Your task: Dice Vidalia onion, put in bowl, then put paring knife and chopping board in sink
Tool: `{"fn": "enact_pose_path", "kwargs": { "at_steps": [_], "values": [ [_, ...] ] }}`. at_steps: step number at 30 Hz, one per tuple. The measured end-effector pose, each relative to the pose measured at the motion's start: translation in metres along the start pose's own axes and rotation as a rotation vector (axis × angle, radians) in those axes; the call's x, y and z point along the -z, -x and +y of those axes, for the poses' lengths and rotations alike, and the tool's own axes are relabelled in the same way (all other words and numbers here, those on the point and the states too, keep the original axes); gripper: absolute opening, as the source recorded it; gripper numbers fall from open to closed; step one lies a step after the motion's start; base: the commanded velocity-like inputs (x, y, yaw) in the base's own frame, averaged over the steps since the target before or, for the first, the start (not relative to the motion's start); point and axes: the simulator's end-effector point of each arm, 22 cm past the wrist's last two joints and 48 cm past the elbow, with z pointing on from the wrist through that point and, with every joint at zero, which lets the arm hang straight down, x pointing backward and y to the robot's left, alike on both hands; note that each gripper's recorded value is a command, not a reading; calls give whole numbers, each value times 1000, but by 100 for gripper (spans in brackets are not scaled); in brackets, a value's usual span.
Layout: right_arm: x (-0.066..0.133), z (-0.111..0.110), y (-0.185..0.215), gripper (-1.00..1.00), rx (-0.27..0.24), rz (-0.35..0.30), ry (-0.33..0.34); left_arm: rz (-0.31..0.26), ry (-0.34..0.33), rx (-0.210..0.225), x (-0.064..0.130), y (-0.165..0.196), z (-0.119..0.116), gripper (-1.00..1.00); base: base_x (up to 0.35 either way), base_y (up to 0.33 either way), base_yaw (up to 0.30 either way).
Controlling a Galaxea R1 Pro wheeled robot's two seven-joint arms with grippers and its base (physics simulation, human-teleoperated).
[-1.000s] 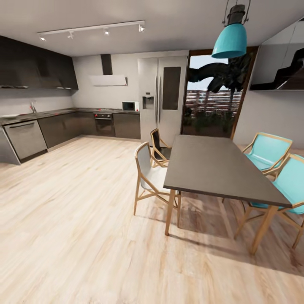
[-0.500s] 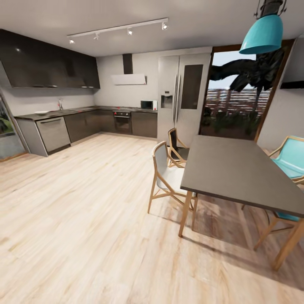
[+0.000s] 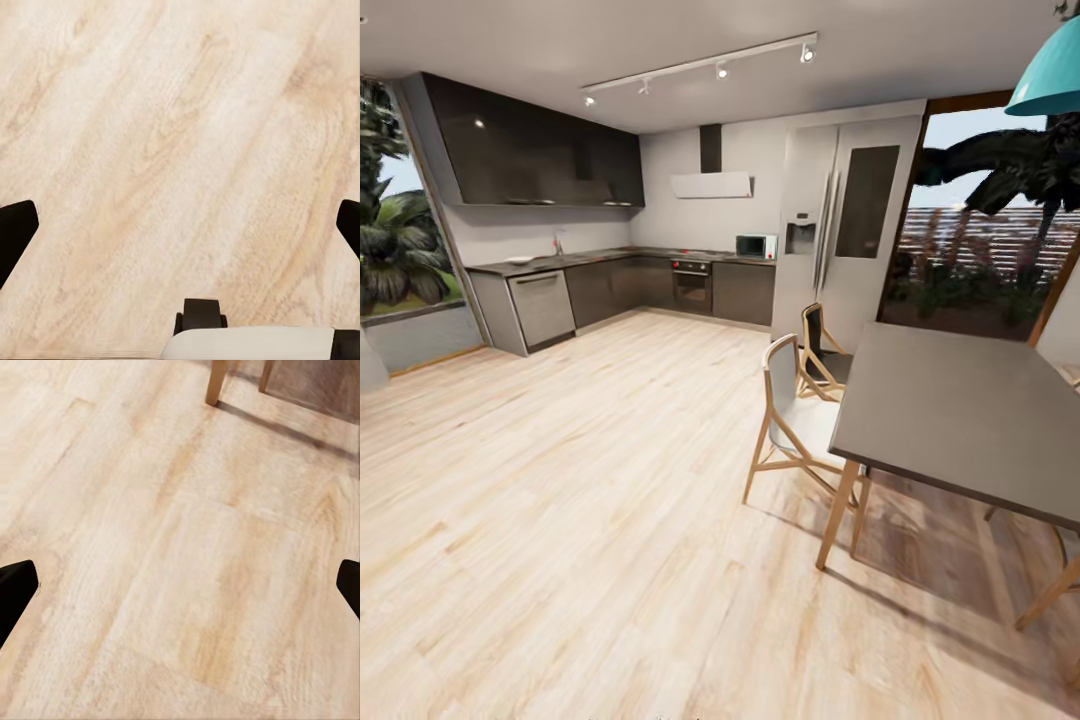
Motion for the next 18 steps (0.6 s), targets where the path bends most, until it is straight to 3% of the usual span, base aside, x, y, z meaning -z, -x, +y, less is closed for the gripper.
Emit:
{"fn": "enact_pose_path", "kwargs": {
  "at_steps": [18],
  "values": [
    [0, 0, -3, 100, 1, 9, 1, 9, 0, 0, 0, -4, 0, 100, 0, 0, 275]
  ]
}}
